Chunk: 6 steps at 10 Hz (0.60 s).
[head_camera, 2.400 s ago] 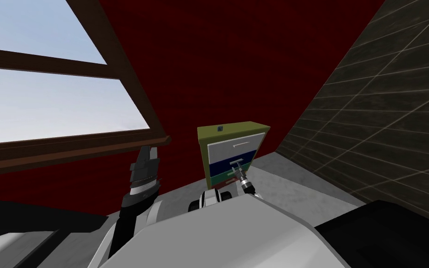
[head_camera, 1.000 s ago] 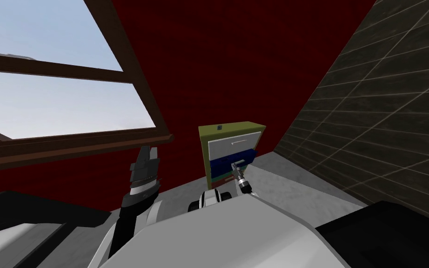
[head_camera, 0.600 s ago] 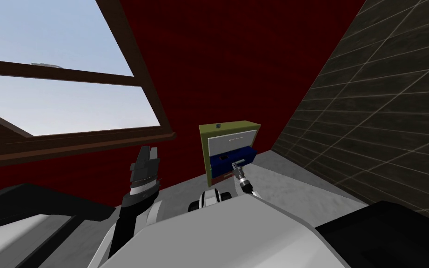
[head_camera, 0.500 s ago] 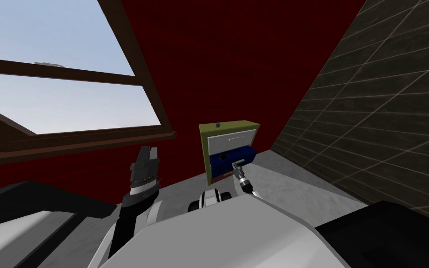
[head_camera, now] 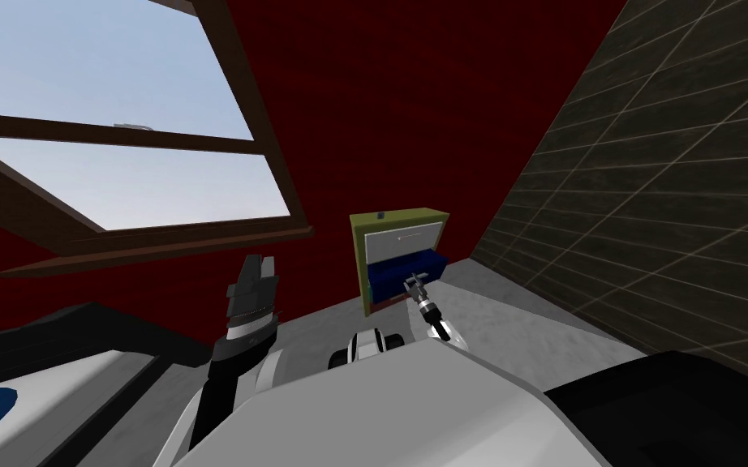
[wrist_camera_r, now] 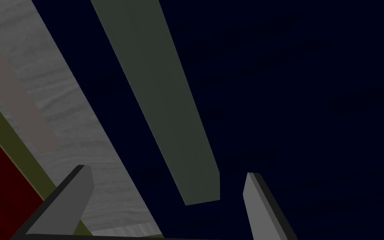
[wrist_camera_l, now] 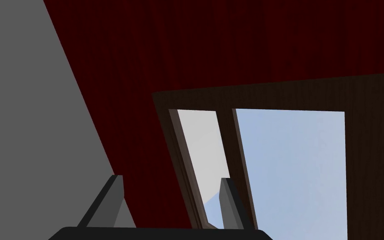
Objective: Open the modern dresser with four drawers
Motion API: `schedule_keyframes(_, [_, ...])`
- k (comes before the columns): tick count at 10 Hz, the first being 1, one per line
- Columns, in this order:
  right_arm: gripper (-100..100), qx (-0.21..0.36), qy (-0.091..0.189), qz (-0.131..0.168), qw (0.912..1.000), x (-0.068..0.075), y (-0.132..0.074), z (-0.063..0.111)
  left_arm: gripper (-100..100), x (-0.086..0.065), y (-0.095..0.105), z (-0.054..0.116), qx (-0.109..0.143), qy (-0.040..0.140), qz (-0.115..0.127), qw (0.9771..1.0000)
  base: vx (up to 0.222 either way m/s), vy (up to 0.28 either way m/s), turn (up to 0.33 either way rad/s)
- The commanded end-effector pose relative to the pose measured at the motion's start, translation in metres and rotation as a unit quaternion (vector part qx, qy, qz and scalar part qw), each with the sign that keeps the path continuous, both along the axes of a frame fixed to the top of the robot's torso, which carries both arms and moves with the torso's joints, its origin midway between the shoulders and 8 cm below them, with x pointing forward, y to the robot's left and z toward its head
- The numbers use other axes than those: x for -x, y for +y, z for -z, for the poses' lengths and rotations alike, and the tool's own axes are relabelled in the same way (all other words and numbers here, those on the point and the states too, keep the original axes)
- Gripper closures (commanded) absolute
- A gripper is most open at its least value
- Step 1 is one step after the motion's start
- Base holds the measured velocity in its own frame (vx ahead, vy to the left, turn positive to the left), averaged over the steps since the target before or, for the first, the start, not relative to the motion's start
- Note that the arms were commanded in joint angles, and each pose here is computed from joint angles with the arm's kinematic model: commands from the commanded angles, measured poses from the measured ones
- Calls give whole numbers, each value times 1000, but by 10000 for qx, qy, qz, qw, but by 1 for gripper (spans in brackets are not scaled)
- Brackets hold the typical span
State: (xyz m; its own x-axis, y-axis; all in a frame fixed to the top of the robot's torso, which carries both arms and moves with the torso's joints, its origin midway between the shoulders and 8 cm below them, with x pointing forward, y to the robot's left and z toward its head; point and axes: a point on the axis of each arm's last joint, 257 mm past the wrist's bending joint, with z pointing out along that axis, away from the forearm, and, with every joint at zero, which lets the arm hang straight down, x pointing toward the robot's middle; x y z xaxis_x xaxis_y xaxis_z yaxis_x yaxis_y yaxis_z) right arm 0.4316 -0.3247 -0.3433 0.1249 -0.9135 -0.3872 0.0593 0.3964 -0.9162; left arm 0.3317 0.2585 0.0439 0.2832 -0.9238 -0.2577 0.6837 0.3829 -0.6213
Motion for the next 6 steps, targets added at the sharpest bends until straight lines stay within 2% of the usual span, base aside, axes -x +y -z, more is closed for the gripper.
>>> schedule_keyframes(1, [-100, 2, 8, 10, 10000, -19, -17, -16, 0, 0, 0, 0, 0, 0, 0, 10000, -63, 60, -2])
schedule_keyframes(4, [-100, 12, -6, 36, 10000, -41, -34, -36, 0, 0, 0, 0, 0, 0, 0, 10000, -73, 61, 2])
schedule_keyframes(5, [-100, 19, 52, 37, 10000, -35, -31, -27, 0, 0, 0, 0, 0, 0, 0, 10000, -30, 20, -4])
schedule_keyframes(6, [0, 5, 83, 55, 10000, -35, -32, -26, 0, 0, 0, 0, -1, 1, 0, 10000, 0, 0, 0])
